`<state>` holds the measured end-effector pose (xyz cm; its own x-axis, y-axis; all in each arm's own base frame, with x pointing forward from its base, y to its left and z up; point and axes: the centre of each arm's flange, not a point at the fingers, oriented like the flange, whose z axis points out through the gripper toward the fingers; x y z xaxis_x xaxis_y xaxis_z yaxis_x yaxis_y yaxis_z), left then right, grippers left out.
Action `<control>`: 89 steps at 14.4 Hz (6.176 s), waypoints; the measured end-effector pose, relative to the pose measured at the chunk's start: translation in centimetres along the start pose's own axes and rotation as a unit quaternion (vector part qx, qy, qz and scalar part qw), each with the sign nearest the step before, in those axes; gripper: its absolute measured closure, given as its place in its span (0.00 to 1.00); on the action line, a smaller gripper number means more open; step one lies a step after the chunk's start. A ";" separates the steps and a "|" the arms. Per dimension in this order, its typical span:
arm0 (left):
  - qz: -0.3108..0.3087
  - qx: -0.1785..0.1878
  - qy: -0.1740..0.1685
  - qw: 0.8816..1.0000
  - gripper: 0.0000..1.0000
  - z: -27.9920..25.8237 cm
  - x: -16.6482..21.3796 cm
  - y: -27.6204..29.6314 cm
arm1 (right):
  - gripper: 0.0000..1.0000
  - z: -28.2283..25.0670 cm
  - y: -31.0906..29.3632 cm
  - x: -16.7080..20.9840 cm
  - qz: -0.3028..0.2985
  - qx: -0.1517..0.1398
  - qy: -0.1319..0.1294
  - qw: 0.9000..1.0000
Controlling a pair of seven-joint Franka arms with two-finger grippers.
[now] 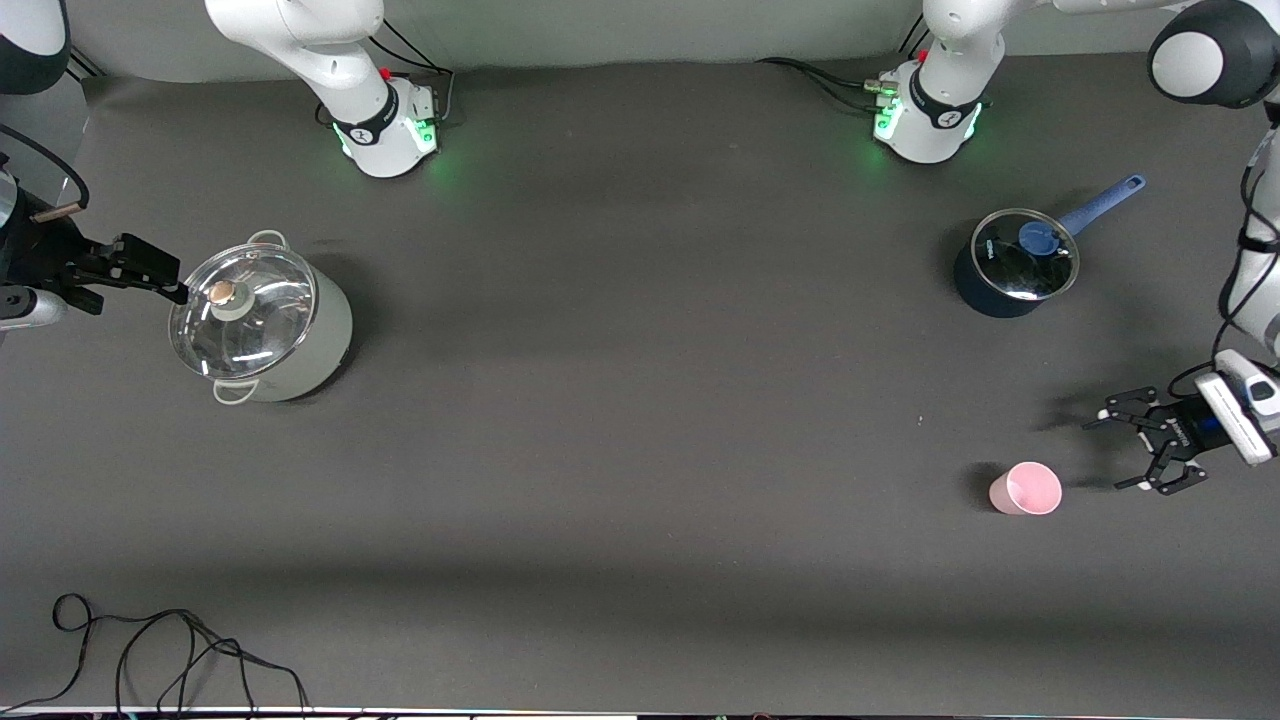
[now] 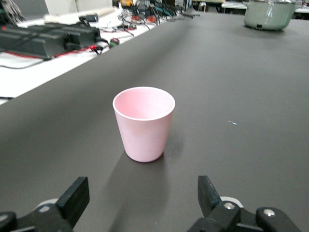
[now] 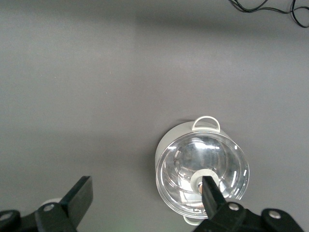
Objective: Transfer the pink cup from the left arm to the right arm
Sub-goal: 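Move the open left gripper down toward the pink cup, then close the left gripper around the pink cup's base, then carry the pink cup to mid-table while the right gripper approaches, then grasp the pink cup's rim with the right gripper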
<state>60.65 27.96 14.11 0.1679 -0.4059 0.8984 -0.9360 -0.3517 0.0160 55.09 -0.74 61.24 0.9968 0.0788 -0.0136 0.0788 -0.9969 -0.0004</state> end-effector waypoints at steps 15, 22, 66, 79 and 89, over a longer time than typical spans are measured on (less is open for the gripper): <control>-0.028 0.086 0.101 0.991 0.00 11.3 -3.9 2.3 | 0.00 0.0 0.0 0.0 0.000 0.000 0.000 1.000; -0.033 0.100 0.101 0.989 0.13 13.8 -3.0 2.1 | 0.00 0.0 0.0 0.0 0.000 0.000 0.000 1.000; -0.155 0.151 0.012 0.976 0.35 39.6 52.7 40.2 | 0.00 -5.2 -35.4 -2.0 0.454 0.140 -0.078 0.876; -0.155 0.155 0.009 0.976 0.35 39.5 52.7 40.1 | 0.02 4.0 -45.4 1.8 0.503 0.130 -0.057 0.853; -0.152 0.159 0.006 0.976 0.35 39.4 52.6 40.0 | 0.89 4.1 -45.6 2.1 0.501 0.131 -0.060 0.853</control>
<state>44.26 -40.67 44.69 0.4169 -0.2326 0.8787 -0.6999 -0.6989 0.1471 53.55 44.92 57.17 0.5520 -0.7985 -0.2401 -0.8339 -0.5305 -0.1527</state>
